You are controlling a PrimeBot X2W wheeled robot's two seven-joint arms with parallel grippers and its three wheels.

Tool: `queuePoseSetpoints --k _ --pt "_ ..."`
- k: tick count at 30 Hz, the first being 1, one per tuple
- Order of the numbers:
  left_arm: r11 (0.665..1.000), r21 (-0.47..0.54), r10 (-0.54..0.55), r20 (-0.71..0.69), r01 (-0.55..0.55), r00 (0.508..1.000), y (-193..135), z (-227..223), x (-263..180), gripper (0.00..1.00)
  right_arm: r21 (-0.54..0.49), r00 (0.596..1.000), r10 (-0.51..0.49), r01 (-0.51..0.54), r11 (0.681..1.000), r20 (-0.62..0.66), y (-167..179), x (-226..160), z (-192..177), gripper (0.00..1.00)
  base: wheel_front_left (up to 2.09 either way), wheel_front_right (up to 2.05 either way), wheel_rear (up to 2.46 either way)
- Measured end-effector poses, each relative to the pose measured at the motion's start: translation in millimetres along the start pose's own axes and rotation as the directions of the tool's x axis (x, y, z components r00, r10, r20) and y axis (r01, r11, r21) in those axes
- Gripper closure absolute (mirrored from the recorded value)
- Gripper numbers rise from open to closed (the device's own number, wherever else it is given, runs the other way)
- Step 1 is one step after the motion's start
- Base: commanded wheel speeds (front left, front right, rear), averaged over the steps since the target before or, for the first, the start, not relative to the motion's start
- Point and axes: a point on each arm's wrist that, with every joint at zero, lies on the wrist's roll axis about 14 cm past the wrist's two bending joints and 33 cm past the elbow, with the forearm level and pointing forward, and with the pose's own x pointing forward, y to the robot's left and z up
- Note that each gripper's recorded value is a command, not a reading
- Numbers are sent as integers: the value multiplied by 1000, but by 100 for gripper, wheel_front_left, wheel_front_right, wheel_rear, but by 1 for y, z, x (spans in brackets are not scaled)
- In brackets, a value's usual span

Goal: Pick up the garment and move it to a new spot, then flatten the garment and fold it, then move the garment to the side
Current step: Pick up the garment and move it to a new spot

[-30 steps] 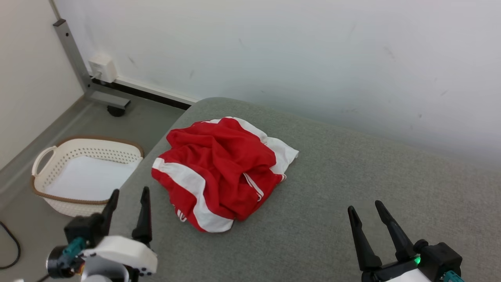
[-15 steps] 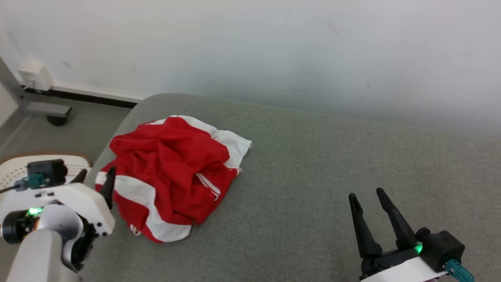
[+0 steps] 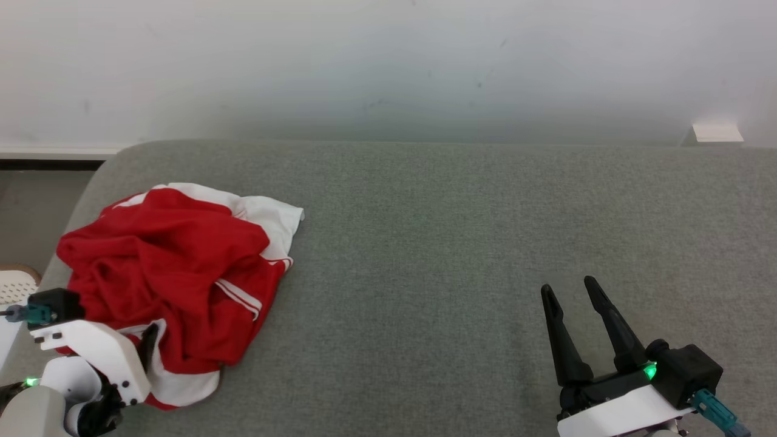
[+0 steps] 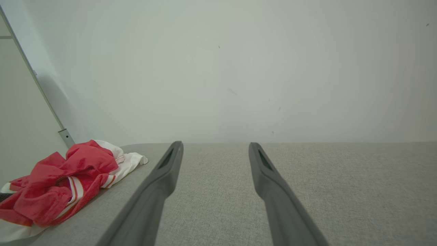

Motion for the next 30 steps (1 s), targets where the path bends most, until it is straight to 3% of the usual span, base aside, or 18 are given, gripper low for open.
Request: queuePoseSetpoints --k 1,13,19,24,30 --pt "1000 2 -2 -8 2 1000 -1 -2 3 100 0 1000 -6 6 1000 -2 -2 -1 -1 0 0 0 0" --pt "999 42 -18 56 15 998 -1 9 -4 100 -1 1000 -5 5 1000 11 -1 -1 4 0 0 0 0" --pt "997 70 -28 183 15 983 4 41 -30 100 3 999 39 -39 999 15 17 -4 7 0 0 0 0" --pt "994 107 -41 336 5 941 9 86 -62 100 11 996 82 -82 997 22 34 -3 9 0 0 0 0" --pt "983 184 -117 506 25 855 -13 142 -104 100 18 992 118 -119 993 36 47 -1 14 0 0 0 0"
